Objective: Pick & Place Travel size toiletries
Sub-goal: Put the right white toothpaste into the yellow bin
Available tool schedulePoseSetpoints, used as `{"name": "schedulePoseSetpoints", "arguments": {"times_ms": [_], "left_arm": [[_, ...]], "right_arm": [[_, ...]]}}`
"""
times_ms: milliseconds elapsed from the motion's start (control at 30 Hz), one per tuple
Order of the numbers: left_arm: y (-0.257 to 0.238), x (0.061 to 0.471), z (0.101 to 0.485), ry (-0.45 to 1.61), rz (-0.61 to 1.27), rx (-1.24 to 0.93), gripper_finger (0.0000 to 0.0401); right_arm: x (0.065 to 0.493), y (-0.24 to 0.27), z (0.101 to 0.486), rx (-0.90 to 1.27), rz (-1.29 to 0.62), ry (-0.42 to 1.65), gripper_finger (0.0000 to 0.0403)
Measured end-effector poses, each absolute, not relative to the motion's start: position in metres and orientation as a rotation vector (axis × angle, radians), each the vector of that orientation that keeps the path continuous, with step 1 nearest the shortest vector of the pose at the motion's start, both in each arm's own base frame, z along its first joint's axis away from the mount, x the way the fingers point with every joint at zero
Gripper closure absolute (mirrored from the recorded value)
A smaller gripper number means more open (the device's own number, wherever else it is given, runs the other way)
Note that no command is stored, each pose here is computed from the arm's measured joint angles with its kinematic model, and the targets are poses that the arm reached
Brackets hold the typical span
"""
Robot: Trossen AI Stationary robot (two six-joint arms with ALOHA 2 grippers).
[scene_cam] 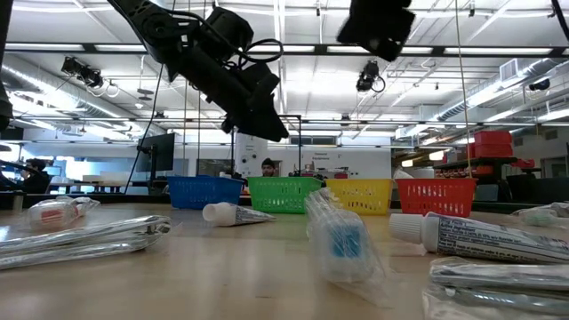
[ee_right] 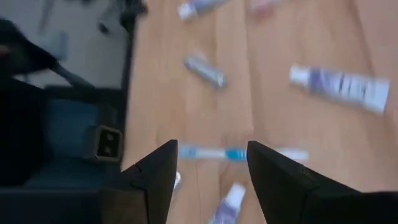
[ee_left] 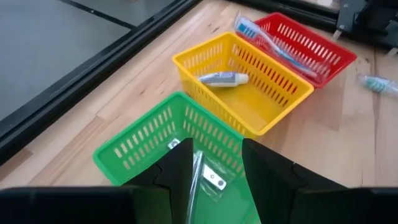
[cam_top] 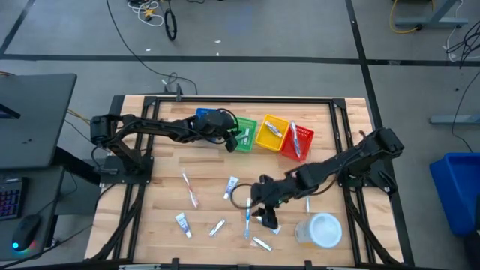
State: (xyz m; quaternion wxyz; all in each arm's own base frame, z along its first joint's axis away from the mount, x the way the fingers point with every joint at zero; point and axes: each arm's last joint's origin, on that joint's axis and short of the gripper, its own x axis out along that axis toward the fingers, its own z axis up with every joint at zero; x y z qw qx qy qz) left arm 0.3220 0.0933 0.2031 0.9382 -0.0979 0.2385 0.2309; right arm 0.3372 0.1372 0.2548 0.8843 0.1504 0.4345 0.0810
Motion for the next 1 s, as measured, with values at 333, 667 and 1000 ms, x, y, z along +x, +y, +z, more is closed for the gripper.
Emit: {"name": "schedulePoseSetpoints", "arguments": {"times_ms": [333, 667, 1000], "left_arm": [[0.093, 0.322, 0.203, 0.497, 0.469, -0.187, 0.0256], [0.093, 0.32, 0.2, 0.528, 0.467, -0.176, 0.0256], [0.093, 0.319, 0.199, 0.534, 0.482, -0.229, 0.0256]], "right_arm": [[0.348, 0.16, 0.209, 0.42, 0.067, 1.285, 0.0199], [0.346, 0.185, 0.175, 0.341, -0.005, 1.336, 0.0168], [0.351, 0.188, 0.144, 0.274, -0.067, 1.367, 0.0145]]}}
